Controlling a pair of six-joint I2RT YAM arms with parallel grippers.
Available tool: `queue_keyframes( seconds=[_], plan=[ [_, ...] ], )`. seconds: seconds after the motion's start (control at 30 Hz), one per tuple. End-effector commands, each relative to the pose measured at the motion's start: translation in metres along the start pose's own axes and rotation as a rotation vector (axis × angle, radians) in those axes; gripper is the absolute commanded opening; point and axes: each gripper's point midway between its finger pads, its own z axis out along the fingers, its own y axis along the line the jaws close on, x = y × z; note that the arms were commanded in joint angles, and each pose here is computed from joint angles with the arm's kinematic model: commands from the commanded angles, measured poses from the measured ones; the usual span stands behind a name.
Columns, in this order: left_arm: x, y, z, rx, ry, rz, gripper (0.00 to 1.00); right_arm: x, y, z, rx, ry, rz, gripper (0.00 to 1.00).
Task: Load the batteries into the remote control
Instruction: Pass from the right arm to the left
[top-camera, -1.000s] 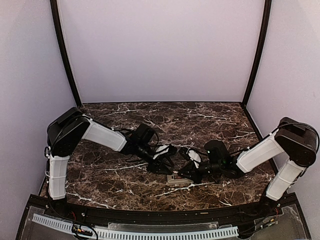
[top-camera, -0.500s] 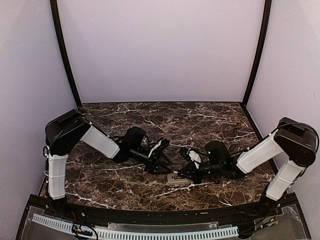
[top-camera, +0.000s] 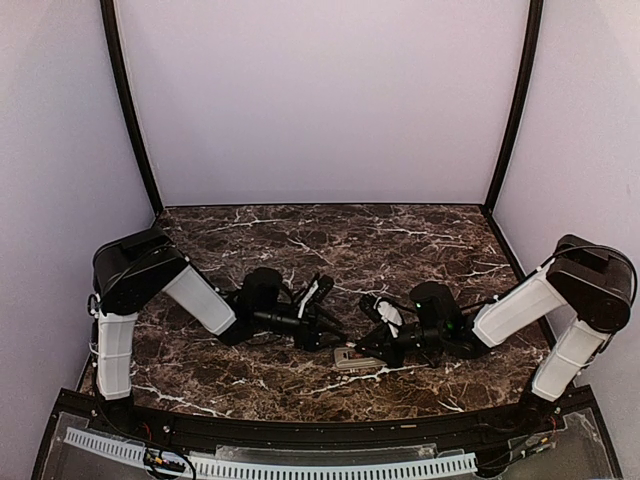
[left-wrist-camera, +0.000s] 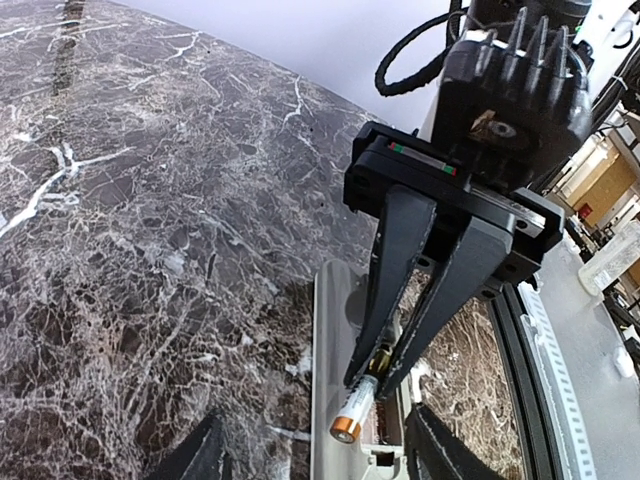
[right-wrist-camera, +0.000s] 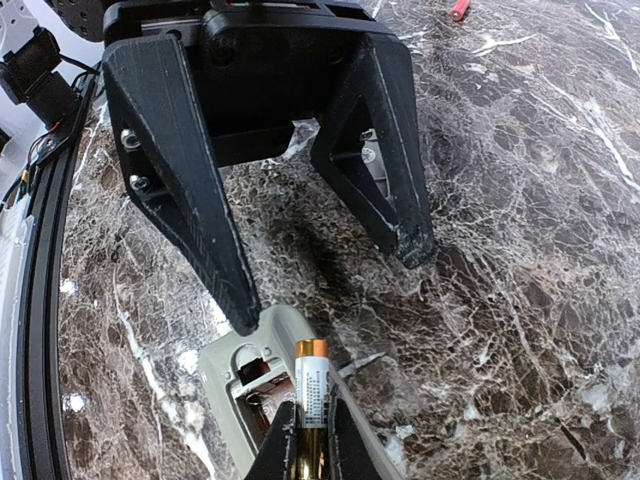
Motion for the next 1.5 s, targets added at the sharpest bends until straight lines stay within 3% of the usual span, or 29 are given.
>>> queue_keyframes(
  seconds=[0.0,0.17,0.27,1.0,1.23,1.47],
  plan=[
    [-0.001,0.001,0.010,-0.018,0.025,-0.008,0.59,0.054,0.016,0.001,-0.066,0.177,0.069,0.08],
    [0.006,0.001,0.017,0.015,0.046,-0.038,0.58,0.054,0.016,0.001,-0.064,0.177,0.072,0.08],
    [0.010,0.005,0.018,0.005,0.055,-0.064,0.53,0.054,0.016,0.001,-0.062,0.179,0.073,0.08],
    [0.022,-0.011,0.013,0.014,0.040,-0.100,0.51,0.053,0.017,0.000,-0.068,0.180,0.071,0.08],
    [0.024,-0.016,0.015,0.034,0.050,-0.089,0.39,0.053,0.017,0.000,-0.069,0.181,0.070,0.08],
    [0.025,-0.021,0.019,0.050,0.067,-0.075,0.34,0.053,0.017,0.000,-0.067,0.181,0.069,0.08]
  ],
)
